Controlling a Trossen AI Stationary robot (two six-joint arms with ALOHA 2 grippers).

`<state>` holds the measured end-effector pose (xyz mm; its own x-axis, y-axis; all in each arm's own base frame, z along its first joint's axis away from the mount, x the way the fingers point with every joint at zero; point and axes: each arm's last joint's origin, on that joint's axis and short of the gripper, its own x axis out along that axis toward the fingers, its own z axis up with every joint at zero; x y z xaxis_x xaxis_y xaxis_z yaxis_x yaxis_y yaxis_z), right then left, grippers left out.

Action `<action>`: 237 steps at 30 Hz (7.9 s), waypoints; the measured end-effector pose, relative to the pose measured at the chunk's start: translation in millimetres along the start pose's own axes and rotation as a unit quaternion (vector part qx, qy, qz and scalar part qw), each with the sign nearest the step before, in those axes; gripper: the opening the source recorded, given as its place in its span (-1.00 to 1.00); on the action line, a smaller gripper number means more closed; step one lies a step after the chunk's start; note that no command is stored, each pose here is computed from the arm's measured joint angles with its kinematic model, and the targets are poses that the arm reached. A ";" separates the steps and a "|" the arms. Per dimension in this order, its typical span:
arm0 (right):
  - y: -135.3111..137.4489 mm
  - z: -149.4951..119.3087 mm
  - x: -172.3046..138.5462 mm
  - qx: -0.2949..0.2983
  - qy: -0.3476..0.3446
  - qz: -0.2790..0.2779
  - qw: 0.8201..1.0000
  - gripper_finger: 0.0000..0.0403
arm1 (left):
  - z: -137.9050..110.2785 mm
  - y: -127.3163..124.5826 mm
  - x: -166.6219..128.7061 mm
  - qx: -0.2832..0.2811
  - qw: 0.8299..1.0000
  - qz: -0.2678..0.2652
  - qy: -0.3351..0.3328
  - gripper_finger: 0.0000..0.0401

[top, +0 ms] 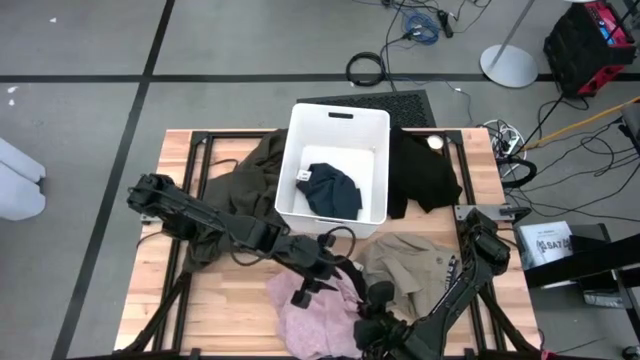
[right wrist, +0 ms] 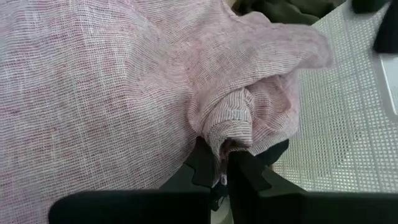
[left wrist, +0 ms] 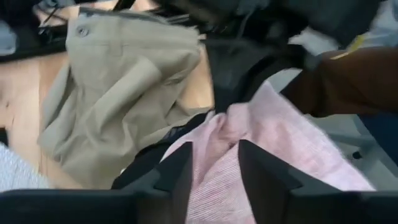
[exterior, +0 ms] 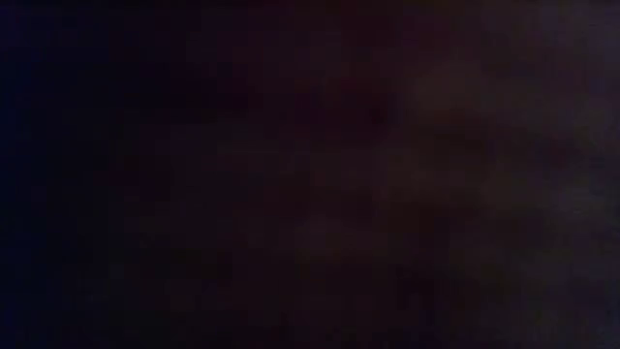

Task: Sort clothes
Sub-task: Put the pink shirt into the white laundry bin

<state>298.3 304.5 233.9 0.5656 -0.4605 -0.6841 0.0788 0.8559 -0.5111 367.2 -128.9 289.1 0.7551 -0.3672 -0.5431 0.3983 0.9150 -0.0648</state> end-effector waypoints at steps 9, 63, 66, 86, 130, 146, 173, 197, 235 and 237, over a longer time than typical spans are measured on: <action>-5.1 3.1 6.3 -0.003 0.008 -0.005 1.000 -0.95 | -11.8 -12.3 19.0 0.009 1.000 0.001 0.028 0.29; -85.1 54.1 -27.1 0.040 -0.003 -0.038 0.998 0.46 | 4.0 -39.8 -59.5 0.026 0.988 0.148 0.042 -0.99; -95.2 53.7 -41.1 0.048 -0.020 -0.033 0.998 0.53 | 8.0 -50.0 -87.4 0.035 0.985 0.168 0.029 -0.99; -84.6 36.5 -31.7 0.106 0.051 0.014 0.993 0.54 | 10.0 -97.5 -241.1 -0.002 0.952 0.264 -0.157 -0.99; -69.7 74.2 1.2 0.061 -0.157 -0.102 0.980 -1.00 | 6.9 -95.9 -233.8 -0.013 0.938 0.311 -0.151 -0.99; -109.9 133.2 -13.8 0.030 -0.254 -0.042 0.966 -1.00 | 10.9 -103.8 -127.2 -0.015 0.951 0.297 -0.089 -0.99; -45.1 41.5 132.9 0.180 -0.158 0.167 0.956 -1.00 | -98.3 -124.8 -9.5 -0.154 0.946 0.278 0.058 -0.88; -51.8 37.7 141.4 0.188 -0.128 0.158 0.961 -1.00 | -62.4 -62.9 -23.8 -0.273 0.946 0.155 0.076 0.11; -55.7 38.3 146.6 0.204 -0.111 0.200 0.952 -1.00 | -98.0 -59.7 16.8 -0.207 0.950 0.127 0.196 0.11; -55.4 38.8 146.2 0.199 -0.114 0.201 0.952 -1.00 | -99.5 -59.4 18.4 -0.198 0.951 0.131 0.198 0.10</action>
<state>408.5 198.8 182.4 0.7758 -0.0519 -0.6288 0.0966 0.9946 0.0371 305.7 -173.4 199.6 0.5142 -0.0975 -0.8521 -0.0627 0.9866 -0.1508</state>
